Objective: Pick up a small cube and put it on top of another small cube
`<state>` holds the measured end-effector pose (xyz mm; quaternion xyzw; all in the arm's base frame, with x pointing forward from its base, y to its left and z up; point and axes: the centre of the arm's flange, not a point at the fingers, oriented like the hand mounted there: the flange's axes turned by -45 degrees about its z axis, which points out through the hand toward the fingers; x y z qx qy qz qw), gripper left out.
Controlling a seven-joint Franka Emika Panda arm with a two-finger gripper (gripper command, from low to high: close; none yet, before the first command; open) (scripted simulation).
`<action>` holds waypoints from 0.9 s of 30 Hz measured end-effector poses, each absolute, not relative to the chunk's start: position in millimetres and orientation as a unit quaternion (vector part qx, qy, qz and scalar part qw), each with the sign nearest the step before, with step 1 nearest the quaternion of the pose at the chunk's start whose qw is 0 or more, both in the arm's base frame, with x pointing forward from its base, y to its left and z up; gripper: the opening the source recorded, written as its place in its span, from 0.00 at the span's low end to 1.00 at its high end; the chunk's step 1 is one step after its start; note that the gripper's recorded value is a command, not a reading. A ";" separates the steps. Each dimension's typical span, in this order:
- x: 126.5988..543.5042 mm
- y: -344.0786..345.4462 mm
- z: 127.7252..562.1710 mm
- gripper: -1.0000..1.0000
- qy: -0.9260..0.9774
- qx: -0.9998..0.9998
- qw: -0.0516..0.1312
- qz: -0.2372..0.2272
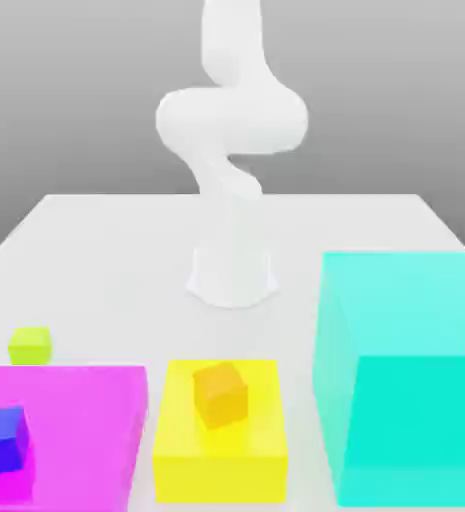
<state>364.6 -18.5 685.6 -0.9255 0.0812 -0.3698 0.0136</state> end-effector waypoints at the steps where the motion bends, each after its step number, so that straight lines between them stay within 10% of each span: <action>1: 371.8 -27.1 674.7 0.50 0.114 -0.925 0.018 -0.361; 27: 373.4 -254.7 384.0 0.50 0.805 -0.573 0.054 -0.143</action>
